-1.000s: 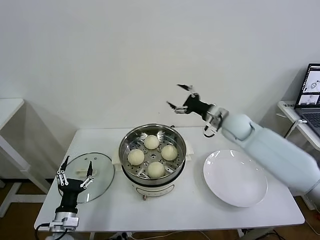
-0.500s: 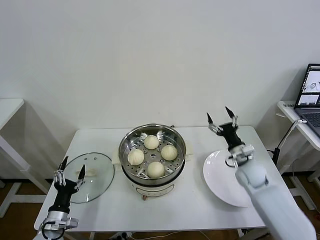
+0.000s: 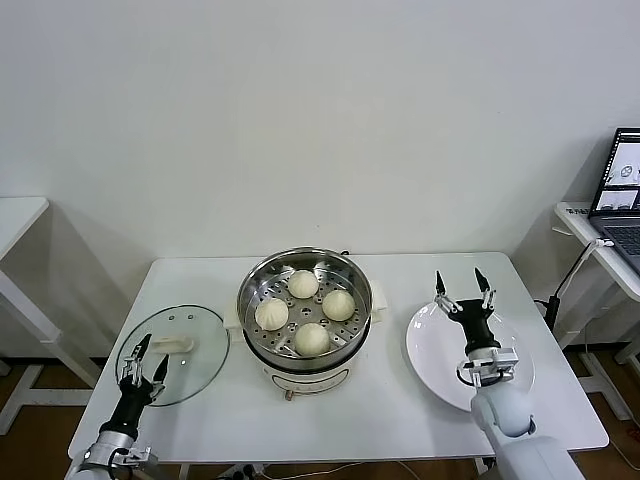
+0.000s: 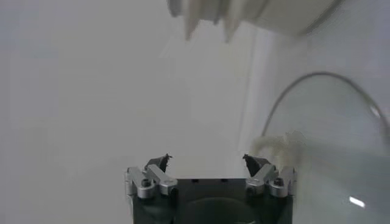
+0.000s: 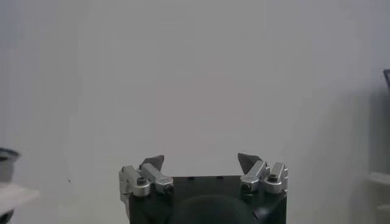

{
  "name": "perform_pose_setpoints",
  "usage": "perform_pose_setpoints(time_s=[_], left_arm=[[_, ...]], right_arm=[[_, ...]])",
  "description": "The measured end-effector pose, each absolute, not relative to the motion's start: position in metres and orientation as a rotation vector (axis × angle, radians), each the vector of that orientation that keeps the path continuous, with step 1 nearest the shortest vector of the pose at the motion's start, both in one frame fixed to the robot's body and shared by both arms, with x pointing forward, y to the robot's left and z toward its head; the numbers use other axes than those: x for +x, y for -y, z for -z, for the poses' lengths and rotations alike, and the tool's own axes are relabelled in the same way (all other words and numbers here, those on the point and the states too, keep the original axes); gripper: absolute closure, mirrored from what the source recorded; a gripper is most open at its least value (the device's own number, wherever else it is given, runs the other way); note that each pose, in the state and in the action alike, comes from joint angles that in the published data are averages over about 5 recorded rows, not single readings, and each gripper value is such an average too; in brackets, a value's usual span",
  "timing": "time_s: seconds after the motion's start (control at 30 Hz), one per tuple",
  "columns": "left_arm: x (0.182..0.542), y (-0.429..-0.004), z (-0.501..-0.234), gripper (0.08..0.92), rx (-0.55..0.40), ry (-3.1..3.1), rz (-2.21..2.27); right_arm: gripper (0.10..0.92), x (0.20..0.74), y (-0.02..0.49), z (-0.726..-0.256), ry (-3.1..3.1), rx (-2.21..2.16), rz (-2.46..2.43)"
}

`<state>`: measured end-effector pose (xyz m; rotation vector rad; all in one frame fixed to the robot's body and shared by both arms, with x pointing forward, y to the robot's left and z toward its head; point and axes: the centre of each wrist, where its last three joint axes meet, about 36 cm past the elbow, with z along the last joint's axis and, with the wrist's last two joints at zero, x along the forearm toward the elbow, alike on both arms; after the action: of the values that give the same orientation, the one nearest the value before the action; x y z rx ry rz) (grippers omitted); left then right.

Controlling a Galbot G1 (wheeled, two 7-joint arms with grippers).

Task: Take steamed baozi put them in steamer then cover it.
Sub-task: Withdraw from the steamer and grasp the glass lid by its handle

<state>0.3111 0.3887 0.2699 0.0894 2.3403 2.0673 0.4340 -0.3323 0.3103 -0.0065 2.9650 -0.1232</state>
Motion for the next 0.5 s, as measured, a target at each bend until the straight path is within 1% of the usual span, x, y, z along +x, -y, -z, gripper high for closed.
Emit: perform_pose_setpoints(time_s=[0.27, 0.5], left_arm=[[0.327, -0.388, -0.262, 0.177, 0.085, -2.293, -2.107], [0.34, -0.387, -0.256, 0.177, 0.073, -2.284, -2.141]], right_arm=[[0.2, 0.417, 0.328, -0.292, -2.998, 0.019, 0.128], [0.2, 0.411, 0.328, -0.286, -3.006, 0.03, 0.145]])
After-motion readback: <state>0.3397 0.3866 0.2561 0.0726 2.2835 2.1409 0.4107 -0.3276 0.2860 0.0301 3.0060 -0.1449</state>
